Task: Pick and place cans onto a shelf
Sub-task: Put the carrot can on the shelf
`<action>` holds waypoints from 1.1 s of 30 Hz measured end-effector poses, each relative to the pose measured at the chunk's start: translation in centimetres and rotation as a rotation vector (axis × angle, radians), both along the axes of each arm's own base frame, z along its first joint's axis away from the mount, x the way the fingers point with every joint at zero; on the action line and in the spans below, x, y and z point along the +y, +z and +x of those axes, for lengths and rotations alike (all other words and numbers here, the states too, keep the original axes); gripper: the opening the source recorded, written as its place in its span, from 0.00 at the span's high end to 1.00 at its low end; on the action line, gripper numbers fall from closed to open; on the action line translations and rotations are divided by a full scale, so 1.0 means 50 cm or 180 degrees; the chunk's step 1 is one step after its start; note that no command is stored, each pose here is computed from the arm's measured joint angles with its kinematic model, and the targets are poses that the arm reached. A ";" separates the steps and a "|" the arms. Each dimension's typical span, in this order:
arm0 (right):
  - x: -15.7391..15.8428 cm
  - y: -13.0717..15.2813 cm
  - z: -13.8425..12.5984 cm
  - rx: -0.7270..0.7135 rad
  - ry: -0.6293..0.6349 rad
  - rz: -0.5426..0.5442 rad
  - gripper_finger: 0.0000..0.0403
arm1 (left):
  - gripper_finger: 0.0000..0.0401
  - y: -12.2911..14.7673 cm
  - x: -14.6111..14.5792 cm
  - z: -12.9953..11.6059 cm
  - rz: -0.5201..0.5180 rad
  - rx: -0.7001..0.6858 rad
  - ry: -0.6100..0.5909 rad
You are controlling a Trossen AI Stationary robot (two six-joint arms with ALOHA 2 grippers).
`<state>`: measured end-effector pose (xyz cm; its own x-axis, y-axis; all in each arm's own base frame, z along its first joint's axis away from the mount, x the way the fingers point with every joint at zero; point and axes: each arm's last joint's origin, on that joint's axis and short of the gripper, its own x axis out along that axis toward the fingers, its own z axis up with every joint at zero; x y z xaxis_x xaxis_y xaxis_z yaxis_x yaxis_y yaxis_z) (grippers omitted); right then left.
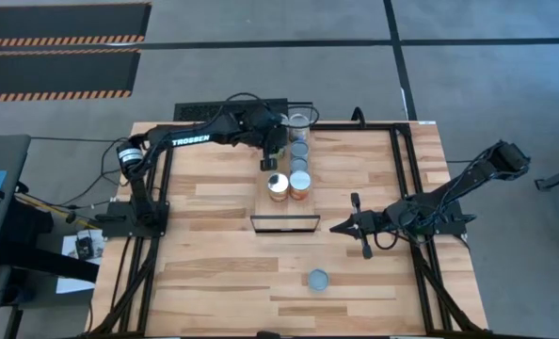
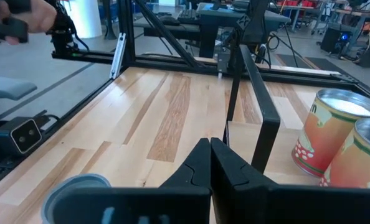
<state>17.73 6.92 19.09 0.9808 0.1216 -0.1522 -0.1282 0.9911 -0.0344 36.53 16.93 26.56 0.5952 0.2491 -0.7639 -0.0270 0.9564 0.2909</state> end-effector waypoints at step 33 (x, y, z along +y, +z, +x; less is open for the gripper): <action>0.285 -0.005 0.112 0.1804 -0.0059 -0.0244 0.68 | 0.99 -0.099 -0.309 -0.382 -0.0611 -0.2427 -0.0133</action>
<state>23.30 21.18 18.84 0.7453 0.0731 -0.6627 -0.1302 0.9908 -0.0371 17.42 1.49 21.59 0.9784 0.1201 -0.1683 -0.1156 0.9926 0.0361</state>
